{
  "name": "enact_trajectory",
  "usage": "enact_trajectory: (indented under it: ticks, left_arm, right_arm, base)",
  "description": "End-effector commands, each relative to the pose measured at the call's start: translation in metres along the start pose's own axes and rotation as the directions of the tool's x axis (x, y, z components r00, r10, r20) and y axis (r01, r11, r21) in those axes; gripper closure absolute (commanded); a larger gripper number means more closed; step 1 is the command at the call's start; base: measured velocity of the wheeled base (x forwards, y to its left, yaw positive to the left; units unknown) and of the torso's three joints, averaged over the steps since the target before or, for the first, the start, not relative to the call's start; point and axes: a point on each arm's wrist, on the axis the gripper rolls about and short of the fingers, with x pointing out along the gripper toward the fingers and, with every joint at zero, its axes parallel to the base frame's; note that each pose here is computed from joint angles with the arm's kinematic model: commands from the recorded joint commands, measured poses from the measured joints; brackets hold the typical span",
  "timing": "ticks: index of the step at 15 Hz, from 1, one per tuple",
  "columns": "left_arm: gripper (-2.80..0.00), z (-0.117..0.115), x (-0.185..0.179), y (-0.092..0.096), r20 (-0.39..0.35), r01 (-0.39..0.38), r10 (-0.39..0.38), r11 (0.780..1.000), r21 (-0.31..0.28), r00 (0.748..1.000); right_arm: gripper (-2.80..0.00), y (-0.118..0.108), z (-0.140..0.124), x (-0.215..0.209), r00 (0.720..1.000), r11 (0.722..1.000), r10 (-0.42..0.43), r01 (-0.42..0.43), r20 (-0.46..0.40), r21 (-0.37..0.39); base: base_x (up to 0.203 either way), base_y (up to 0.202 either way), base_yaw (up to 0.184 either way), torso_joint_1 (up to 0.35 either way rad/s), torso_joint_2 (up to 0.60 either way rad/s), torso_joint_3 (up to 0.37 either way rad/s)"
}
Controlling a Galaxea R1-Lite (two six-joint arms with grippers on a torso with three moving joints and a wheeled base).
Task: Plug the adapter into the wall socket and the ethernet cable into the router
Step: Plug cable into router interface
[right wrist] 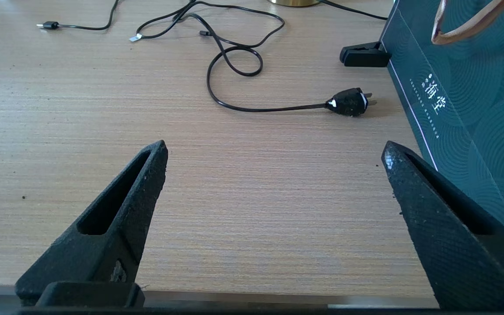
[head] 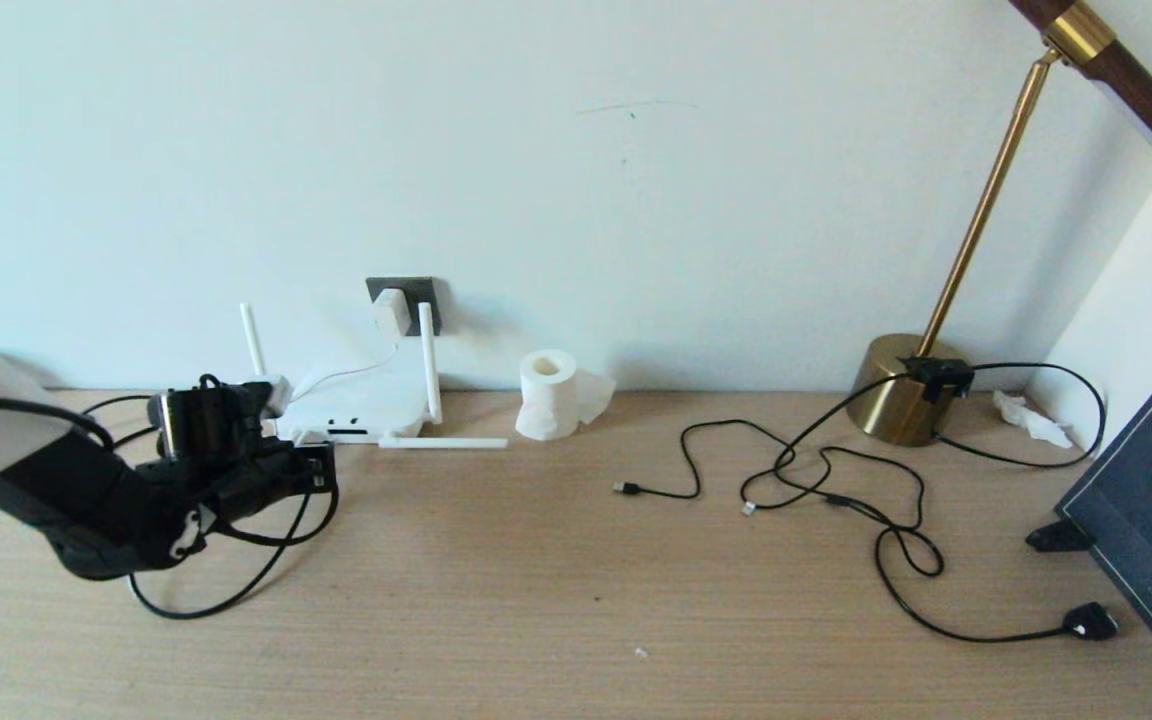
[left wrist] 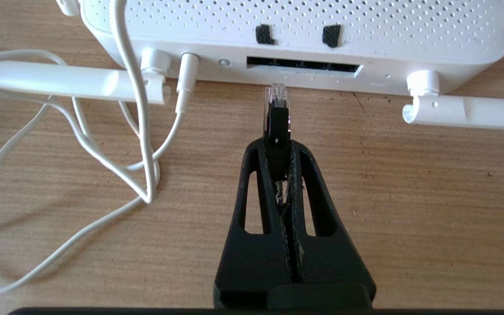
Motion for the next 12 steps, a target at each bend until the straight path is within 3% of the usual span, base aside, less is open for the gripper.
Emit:
enact_trajectory:
  ticks: [1, 12]
  left_arm:
    - [0.0, 0.0003, 0.002, 0.0007, 0.005, -0.002, 0.002, 1.0, 0.0, 1.0]
    - [0.0, 0.0037, 0.0035, 0.001, 0.013, -0.003, 0.003, 1.0, 0.002, 1.0]
  right_arm:
    - [-2.8, 0.0, -0.0001, 0.0001, 1.0, 1.0, 0.0, 0.0, -0.003, 0.0]
    - [-2.8, 0.0, -0.0001, 0.0001, 1.0, 1.0, 0.0, 0.0, -0.003, 0.0]
  base:
    - [0.0, 0.0, 0.0, 0.0, 0.0, 0.0]
    - [0.0, 0.0, 0.0, 0.0, 0.0, 0.0]
